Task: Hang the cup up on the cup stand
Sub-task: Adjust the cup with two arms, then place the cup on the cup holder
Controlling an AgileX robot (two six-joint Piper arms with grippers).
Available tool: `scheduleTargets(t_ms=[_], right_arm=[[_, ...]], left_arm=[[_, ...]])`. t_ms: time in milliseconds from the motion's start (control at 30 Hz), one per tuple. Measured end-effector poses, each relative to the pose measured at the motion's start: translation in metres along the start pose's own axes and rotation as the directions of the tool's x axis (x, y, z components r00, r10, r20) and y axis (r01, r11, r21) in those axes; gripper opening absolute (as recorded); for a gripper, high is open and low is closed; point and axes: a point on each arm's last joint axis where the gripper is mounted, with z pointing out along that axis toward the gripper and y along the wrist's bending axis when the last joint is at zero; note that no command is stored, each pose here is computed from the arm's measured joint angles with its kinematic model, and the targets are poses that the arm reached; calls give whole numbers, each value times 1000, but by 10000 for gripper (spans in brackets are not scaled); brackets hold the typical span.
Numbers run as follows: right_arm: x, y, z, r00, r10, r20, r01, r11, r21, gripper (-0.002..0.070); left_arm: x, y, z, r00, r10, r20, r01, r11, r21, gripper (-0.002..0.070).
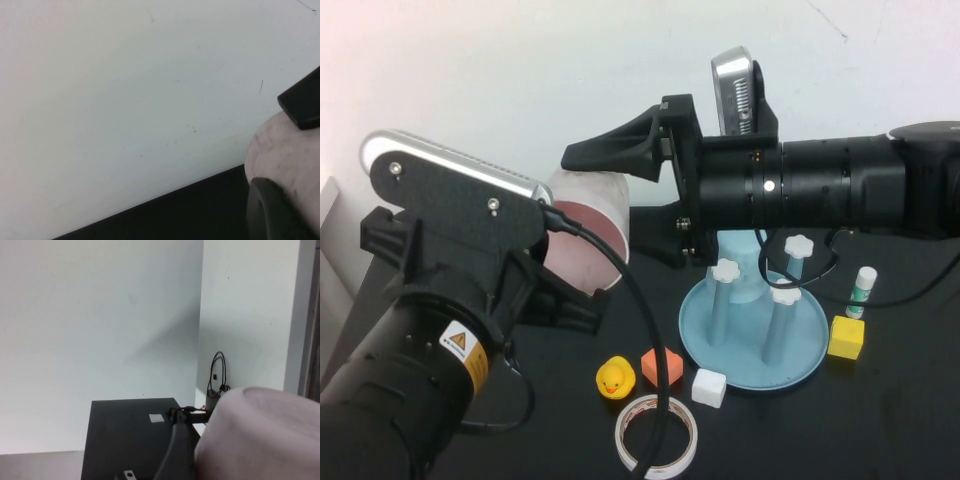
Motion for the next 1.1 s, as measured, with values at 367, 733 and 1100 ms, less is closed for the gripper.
scheduleTargets(t_ms=[367, 733, 1100], right_arm=[[-1, 0, 0, 1000, -29, 6, 29, 1000, 2, 607], [-11, 6, -8, 994, -107, 24, 108, 994, -11, 587], [-28, 7, -37, 942, -335, 29, 337, 939, -64, 585]], left_arm=[[1, -3, 0, 998, 65, -4, -65, 997, 31, 23], [-14, 0, -23, 999, -36, 24, 30, 976, 217, 371], [-27, 24, -65, 990, -139, 6, 129, 935, 329, 391]])
